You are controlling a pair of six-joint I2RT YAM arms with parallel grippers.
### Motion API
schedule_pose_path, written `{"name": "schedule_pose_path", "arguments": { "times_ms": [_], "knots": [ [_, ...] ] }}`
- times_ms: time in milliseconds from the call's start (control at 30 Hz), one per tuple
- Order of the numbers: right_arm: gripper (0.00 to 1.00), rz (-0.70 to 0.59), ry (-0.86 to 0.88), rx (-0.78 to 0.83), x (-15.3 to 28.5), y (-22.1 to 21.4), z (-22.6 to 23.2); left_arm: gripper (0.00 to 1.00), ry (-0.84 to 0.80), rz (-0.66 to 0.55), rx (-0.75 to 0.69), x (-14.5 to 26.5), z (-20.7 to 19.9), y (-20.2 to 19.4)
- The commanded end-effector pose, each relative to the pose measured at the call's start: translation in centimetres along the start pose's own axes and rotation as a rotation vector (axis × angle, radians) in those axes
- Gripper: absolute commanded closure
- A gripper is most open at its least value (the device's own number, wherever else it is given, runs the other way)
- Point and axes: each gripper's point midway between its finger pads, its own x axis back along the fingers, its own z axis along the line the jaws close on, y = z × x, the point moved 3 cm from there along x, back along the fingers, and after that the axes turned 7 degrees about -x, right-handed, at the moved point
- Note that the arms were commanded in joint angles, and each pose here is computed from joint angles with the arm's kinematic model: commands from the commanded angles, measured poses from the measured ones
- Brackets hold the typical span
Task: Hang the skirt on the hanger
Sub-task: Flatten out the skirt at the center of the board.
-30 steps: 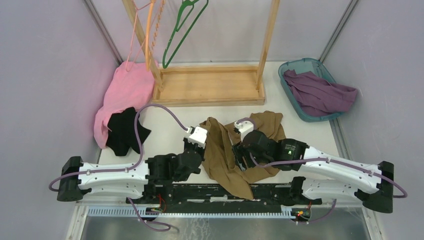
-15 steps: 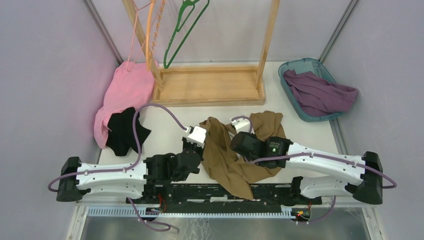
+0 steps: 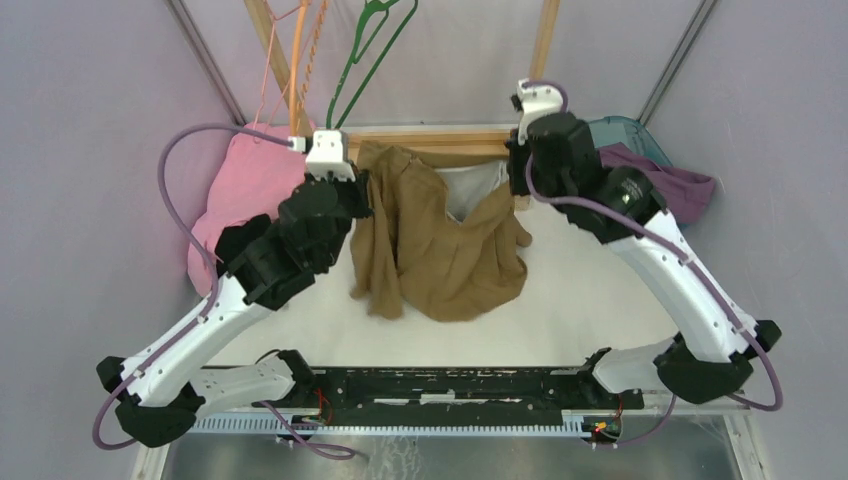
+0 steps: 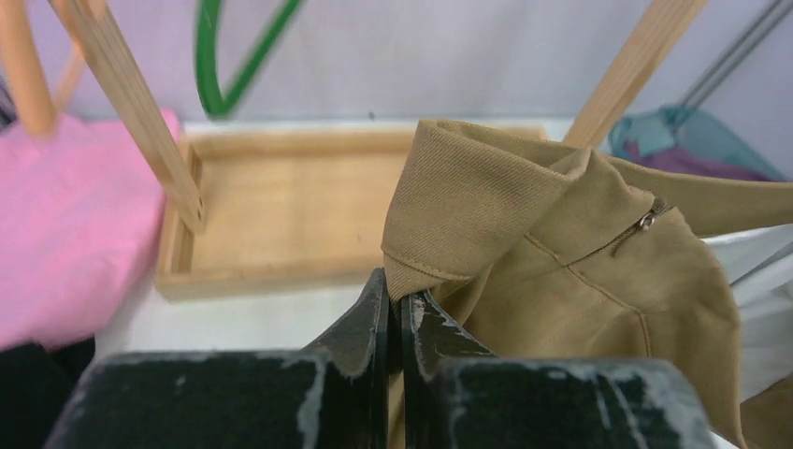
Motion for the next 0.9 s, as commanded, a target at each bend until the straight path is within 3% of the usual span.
{"name": "schedule_pose_path", "arguments": {
  "times_ms": [0,200,333,467,633,867],
  "knots": [
    [0.99,-0.097,0.041,0.03,-0.5,7.0,-0.6,0.91,-0.017,-0.11,-0.028,-1.4,0.5,6.6],
    [0.99,-0.218,0.085,-0.009,-1.6,13.6,-0.2,0.91,0.001,-0.227,0.006,-3.5,1.9,11.2],
    [0.99,-0.291,0.115,-0.025,-2.0,15.7,0.0,0.92,-0.002,-0.298,0.008,-4.2,2.5,13.2],
    [0.99,-0.321,0.122,-0.027,-2.1,15.6,-0.2,0.93,-0.011,-0.32,0.014,-4.1,2.5,12.5],
    [0.99,-0.209,0.156,-0.004,-2.8,9.5,-0.7,0.95,-0.042,-0.253,0.065,-3.2,2.7,6.5],
    [0.99,0.072,0.191,-0.033,-4.9,-6.2,-2.4,0.96,-0.109,-0.044,0.182,-2.3,2.2,-6.6]
  ]
}}
